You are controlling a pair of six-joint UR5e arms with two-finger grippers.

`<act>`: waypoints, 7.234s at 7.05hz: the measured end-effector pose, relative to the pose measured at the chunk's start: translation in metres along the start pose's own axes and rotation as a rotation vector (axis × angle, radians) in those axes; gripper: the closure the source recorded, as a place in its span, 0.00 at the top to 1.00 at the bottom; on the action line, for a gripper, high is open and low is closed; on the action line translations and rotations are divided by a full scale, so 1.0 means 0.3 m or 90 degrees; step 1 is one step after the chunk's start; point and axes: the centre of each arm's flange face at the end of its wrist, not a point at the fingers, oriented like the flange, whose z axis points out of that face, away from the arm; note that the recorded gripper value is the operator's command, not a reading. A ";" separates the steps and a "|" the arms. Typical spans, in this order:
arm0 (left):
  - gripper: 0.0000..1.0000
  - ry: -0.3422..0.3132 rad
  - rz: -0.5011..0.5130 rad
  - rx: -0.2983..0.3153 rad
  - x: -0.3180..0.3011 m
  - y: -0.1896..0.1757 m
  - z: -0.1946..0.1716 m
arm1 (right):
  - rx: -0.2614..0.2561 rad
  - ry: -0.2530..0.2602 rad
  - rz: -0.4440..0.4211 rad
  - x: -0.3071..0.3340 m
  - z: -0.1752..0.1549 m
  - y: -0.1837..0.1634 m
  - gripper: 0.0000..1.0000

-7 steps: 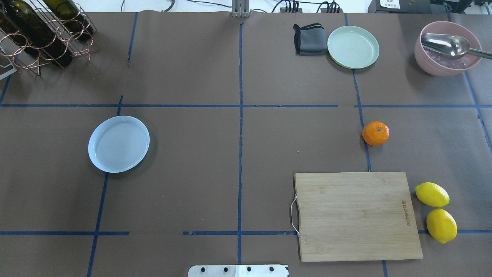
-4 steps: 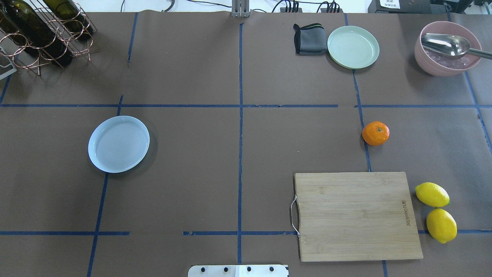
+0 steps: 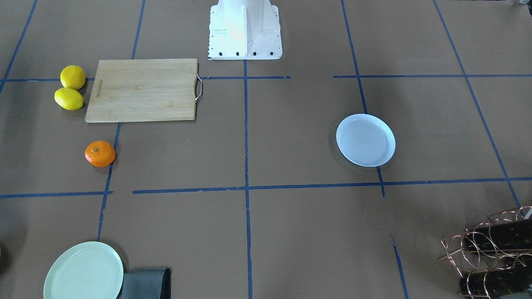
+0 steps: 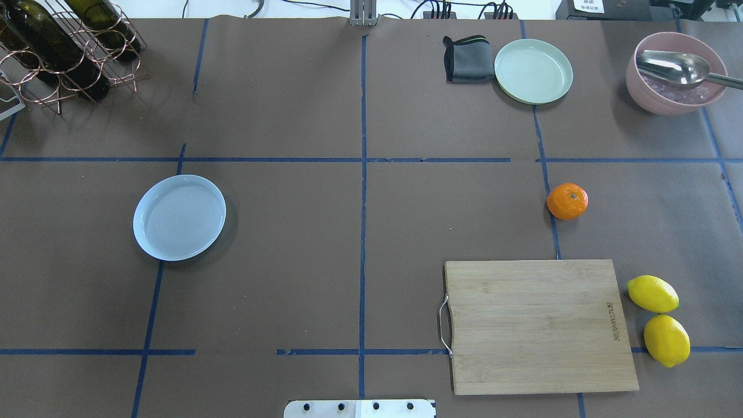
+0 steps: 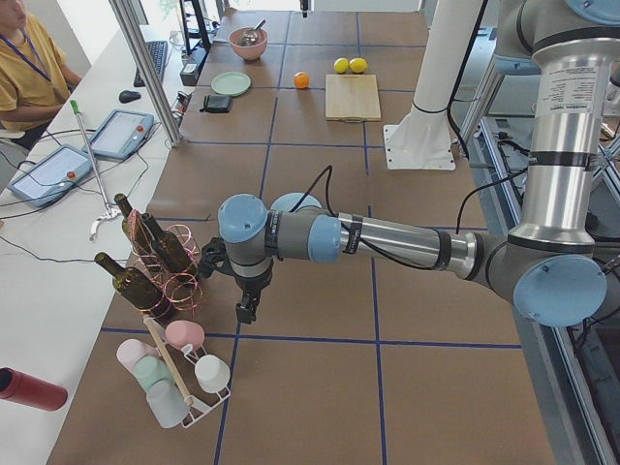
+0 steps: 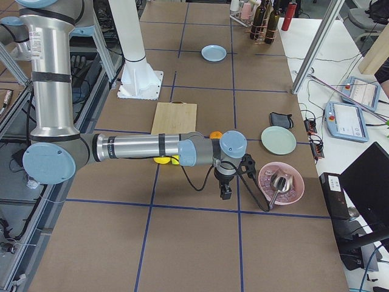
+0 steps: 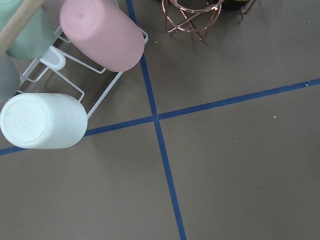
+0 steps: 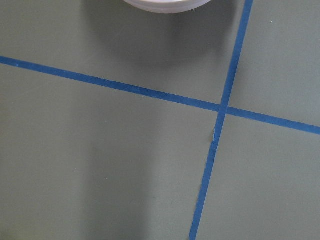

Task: Pick orange to plate

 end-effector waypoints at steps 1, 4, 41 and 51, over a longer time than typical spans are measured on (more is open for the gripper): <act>1.00 0.044 0.021 0.001 0.099 -0.034 0.044 | 0.003 -0.001 -0.004 -0.011 -0.006 -0.007 1.00; 1.00 0.090 -0.034 -0.033 0.529 -0.125 0.335 | 0.015 -0.024 -0.023 -0.050 -0.015 -0.022 1.00; 0.95 0.154 -0.045 0.107 1.191 -0.309 0.653 | 0.104 -0.055 0.089 -0.963 0.363 -0.210 1.00; 0.99 0.152 -0.027 0.109 1.155 -0.291 0.649 | 0.099 -0.004 0.095 -1.088 0.538 -0.107 1.00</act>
